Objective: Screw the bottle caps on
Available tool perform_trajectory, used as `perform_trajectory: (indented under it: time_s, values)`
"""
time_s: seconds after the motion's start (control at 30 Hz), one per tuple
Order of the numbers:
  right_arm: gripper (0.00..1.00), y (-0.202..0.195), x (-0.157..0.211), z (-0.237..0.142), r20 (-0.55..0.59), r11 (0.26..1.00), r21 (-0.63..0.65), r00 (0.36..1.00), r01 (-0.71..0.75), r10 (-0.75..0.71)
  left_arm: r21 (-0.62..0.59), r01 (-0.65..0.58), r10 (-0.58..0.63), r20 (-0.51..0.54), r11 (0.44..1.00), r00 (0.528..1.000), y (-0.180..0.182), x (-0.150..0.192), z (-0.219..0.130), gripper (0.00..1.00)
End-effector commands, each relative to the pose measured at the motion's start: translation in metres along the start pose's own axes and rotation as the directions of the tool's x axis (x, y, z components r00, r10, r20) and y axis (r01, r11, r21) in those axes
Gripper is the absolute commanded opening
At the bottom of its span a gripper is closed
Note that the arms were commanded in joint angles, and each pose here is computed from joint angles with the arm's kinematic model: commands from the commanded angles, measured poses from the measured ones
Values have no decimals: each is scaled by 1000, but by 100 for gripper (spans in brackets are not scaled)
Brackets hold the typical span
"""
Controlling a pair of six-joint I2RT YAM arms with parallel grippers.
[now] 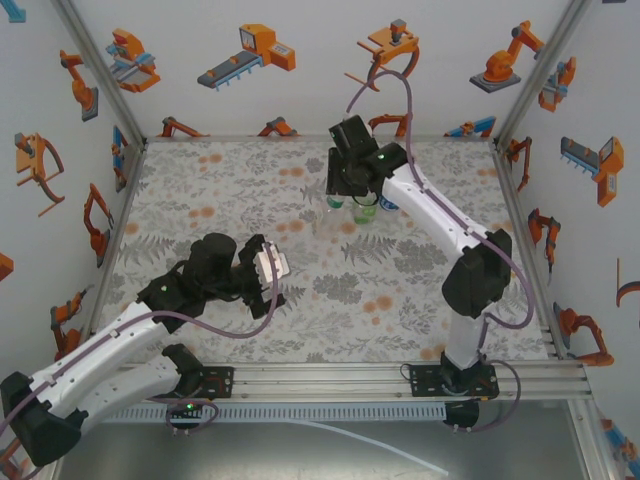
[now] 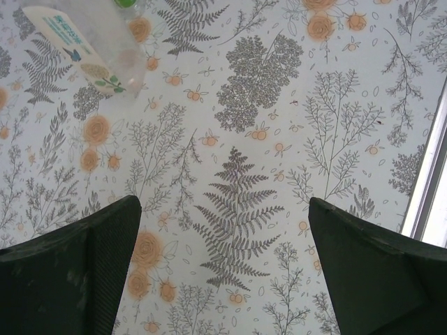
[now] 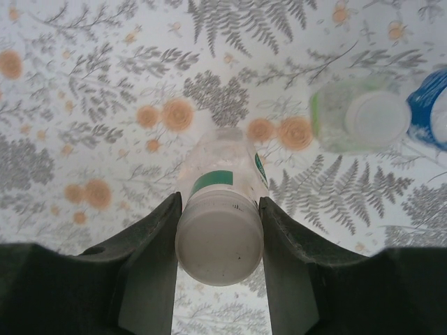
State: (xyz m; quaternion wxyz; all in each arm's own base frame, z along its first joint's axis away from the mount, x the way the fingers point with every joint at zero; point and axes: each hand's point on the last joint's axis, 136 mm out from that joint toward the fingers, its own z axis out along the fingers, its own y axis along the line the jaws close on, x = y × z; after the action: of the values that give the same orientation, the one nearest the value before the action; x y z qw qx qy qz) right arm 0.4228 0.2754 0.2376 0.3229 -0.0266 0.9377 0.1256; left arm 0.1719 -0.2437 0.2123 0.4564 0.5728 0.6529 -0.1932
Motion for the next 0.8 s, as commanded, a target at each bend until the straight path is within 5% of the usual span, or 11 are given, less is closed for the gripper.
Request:
perform_trajectory:
  time_s: [0.0, 0.5, 0.77]
  values:
    - [5, -11, -14, 1, 15, 997, 61, 999, 50, -51, 20, -15, 14, 18, 1000, 1000, -2, 1, 2, 97]
    - [9, -15, -22, 41, -24, 988, 107, 994, 108, -106, 33, -10, 9, 4, 999, 1000, -3, 7, 5, 97]
    - [39, -15, -26, 42, -13, 989, 109, 995, 103, -102, 40, -7, 7, -2, 999, 1000, -4, 7, 7, 97]
